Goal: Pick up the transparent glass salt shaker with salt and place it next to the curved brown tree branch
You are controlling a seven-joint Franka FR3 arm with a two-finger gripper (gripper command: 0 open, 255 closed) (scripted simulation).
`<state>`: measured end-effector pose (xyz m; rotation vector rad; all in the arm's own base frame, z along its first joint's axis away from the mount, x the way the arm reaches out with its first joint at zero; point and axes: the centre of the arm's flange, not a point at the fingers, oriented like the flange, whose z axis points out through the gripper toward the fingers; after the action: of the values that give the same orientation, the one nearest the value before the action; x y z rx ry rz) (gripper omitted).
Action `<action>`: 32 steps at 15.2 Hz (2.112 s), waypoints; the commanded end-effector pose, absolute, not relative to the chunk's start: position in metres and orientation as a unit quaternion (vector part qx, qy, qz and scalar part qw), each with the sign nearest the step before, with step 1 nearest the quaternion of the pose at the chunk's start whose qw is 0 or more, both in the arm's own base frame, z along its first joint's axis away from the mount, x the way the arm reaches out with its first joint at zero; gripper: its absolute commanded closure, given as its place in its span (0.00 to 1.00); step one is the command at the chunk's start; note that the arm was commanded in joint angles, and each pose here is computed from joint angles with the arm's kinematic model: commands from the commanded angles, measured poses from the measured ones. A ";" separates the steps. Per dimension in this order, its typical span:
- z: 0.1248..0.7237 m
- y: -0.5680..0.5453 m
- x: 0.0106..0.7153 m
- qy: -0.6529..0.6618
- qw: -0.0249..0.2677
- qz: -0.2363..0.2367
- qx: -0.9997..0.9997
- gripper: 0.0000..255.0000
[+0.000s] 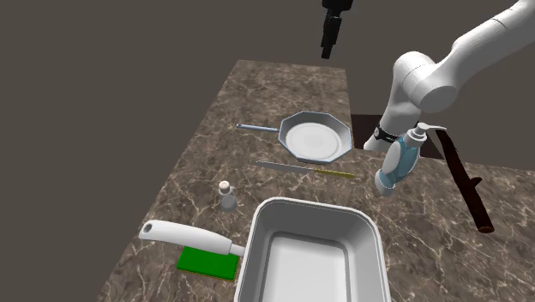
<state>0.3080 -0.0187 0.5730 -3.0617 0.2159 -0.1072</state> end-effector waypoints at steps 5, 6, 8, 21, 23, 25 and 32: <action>0.548 0.019 0.332 0.068 0.037 -0.045 -0.996 0.00; 0.542 0.028 0.338 0.068 0.038 -0.048 -0.996 0.00; 0.529 0.047 0.350 0.067 0.039 -0.053 -0.996 0.00; 0.453 0.170 0.431 0.060 0.046 -0.086 -0.993 0.00; 0.442 0.189 0.443 0.059 0.048 -0.091 -0.993 0.00; 0.431 0.208 0.456 0.057 0.049 -0.097 -0.992 0.00; 0.394 0.275 0.502 0.054 0.053 -0.115 -0.991 0.00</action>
<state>0.4952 0.2671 0.3994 -3.0148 0.1635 -0.3388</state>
